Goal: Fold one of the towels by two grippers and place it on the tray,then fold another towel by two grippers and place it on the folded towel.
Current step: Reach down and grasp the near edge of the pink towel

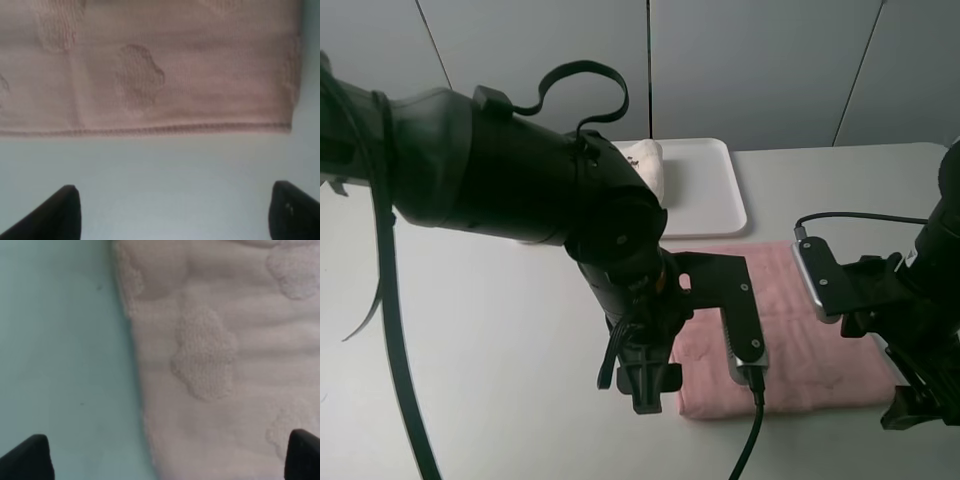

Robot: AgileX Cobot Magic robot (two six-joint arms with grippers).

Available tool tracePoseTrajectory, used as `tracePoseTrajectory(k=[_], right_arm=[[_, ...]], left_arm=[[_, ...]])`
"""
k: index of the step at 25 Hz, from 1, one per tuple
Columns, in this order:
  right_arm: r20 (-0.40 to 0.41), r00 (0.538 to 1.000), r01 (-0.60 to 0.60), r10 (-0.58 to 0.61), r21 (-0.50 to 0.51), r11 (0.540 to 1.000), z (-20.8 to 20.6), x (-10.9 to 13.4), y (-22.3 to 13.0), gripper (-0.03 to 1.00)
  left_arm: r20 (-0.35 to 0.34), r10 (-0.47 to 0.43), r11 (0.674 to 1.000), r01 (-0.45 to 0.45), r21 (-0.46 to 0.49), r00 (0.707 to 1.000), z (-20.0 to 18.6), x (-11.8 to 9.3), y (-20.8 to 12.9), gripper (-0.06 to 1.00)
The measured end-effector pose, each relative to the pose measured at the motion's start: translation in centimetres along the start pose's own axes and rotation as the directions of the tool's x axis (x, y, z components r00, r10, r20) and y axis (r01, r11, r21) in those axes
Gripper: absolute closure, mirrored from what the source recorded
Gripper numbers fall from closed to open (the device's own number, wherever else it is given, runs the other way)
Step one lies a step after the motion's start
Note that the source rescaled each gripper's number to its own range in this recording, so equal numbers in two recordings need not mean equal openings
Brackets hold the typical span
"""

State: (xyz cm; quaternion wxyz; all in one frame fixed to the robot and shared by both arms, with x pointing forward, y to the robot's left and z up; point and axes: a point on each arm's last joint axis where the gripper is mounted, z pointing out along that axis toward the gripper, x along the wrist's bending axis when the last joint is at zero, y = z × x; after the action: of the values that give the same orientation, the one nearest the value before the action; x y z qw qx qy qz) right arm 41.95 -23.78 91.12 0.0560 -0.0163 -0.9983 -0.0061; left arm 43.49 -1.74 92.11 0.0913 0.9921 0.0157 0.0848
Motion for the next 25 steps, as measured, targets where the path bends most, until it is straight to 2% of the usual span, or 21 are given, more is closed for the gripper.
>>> tracePoseTrajectory(k=[6, 11, 17, 25], right_arm=[[0.037, 0.999, 0.038, -0.039, 0.022, 0.999, 1.9, 1.4, -0.9, -0.03], [0.087, 0.995, 0.052, -0.053, 0.017, 0.999, 2.0, 1.0, -0.8, -0.03], [0.113, 0.99, 0.076, -0.079, 0.029, 0.997, 2.0, 0.8, -0.9, -0.03], [0.124, 0.987, 0.094, -0.098, 0.04, 0.995, 2.0, 0.7, -1.0, -0.03]], left_arm=[[0.031, 0.004, 1.0, -0.005, 0.019, 1.0, 1.4, -0.3, -0.1, -0.03], [0.071, -0.015, 0.999, 0.011, 0.05, 0.997, 3.2, -0.8, -0.3, -0.03], [0.081, -0.03, 0.999, 0.028, 0.023, 0.996, 3.2, -1.2, 0.1, -0.03], [0.101, 0.046, 0.999, -0.046, -0.005, 0.994, 3.0, -3.7, 1.5, -0.03]])
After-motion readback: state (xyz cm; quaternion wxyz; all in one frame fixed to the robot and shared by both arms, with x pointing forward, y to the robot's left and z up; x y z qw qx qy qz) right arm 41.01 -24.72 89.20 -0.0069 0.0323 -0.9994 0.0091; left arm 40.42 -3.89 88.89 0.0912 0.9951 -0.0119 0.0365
